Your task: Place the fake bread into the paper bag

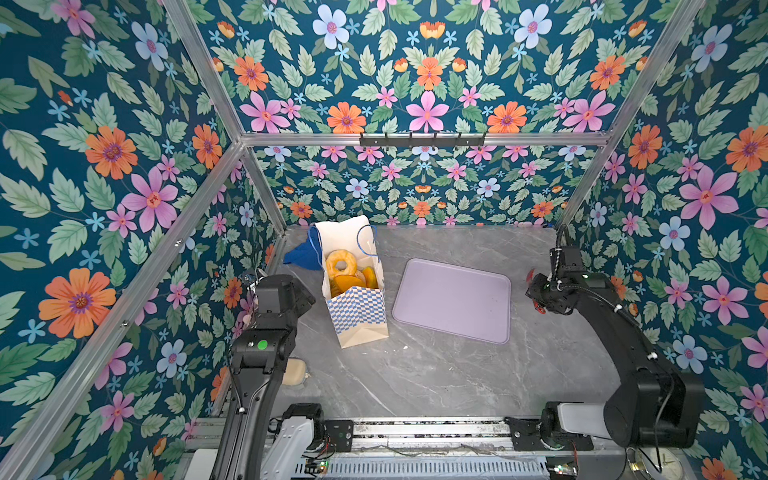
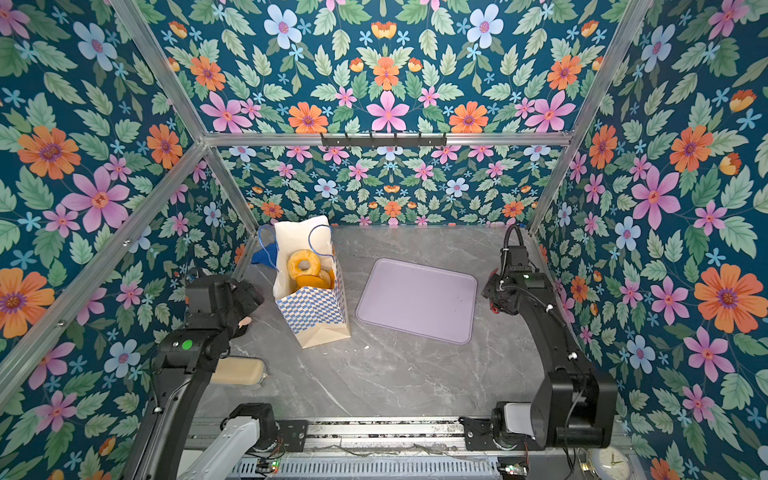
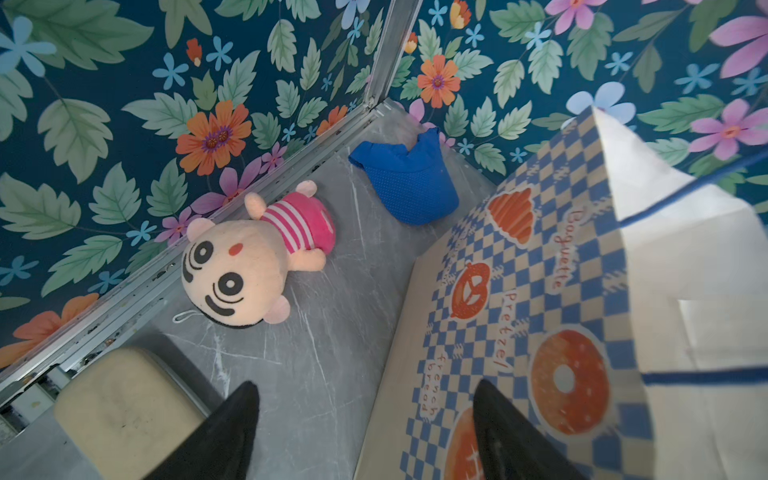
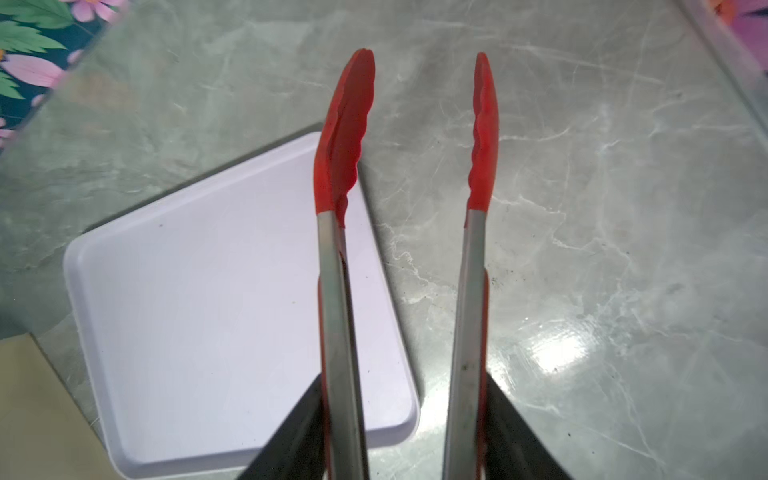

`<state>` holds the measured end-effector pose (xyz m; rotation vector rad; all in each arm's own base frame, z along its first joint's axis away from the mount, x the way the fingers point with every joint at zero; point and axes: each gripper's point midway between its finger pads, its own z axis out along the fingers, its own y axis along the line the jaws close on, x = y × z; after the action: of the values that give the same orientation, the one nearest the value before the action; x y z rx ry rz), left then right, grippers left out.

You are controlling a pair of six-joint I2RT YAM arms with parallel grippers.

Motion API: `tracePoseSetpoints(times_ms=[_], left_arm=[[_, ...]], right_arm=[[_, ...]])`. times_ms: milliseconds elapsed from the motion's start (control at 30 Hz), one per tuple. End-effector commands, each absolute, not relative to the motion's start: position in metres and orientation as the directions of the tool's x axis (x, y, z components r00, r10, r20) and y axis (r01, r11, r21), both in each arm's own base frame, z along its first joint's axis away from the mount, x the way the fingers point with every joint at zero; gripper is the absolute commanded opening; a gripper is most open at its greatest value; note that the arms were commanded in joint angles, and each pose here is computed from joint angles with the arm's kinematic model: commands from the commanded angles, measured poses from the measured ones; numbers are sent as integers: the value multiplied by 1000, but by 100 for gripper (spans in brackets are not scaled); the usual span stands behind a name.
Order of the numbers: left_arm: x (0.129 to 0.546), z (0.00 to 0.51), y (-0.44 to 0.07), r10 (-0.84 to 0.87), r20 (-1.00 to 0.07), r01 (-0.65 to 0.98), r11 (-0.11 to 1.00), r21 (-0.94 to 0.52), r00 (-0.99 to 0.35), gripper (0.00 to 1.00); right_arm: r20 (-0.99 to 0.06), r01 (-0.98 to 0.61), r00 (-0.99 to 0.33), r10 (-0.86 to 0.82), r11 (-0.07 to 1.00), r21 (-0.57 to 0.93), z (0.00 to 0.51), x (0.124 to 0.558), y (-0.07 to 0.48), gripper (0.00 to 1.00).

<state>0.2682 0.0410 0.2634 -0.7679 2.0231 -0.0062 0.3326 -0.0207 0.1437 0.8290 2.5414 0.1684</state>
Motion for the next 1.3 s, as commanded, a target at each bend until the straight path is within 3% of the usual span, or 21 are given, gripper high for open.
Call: tracePoseSetpoints(times_ms=[0, 133, 400, 633, 867, 1033, 1167, 1200, 1233, 1267], left_arm=[[281, 268, 53, -544, -794, -553, 764, -333, -273, 83], [296, 255, 66, -572, -777, -577, 739, -349, -262, 84], [326, 227, 97, -646, -720, -594, 691, -412, -253, 85], [348, 223, 99, -638, -722, -562, 713, -420, -269, 91], [353, 240, 112, -545, -816, -539, 754, -376, -192, 100], [366, 243, 110, -465, -852, -494, 814, -304, -242, 100], [383, 237, 104, -383, -874, -418, 876, -241, -300, 100], [387, 235, 101, -361, -882, -396, 890, -228, -304, 100], [390, 233, 102, -358, -885, -395, 890, -228, -298, 100], [393, 228, 104, -358, -885, -400, 888, -225, -297, 100]], right_arm=[[-415, 584, -654, 633, 771, 255, 129, 352, -43, 54], [-416, 624, -663, 622, 767, 152, 106, 354, -61, 56], [-235, 695, -692, 682, 718, 35, 38, 331, -77, 60], [-202, 731, -656, 727, 679, 70, 30, 315, -81, 77], [-309, 720, -624, 717, 682, 128, 71, 321, -85, 89], [-441, 703, -563, 699, 686, 188, 111, 324, -91, 89], [-584, 743, -435, 686, 640, 198, 149, 315, -109, 85], [-632, 708, -425, 648, 673, 215, 156, 319, -110, 85], [-695, 653, -382, 609, 710, 263, 167, 326, -107, 97], [-747, 613, -337, 573, 736, 288, 176, 330, -107, 99]])
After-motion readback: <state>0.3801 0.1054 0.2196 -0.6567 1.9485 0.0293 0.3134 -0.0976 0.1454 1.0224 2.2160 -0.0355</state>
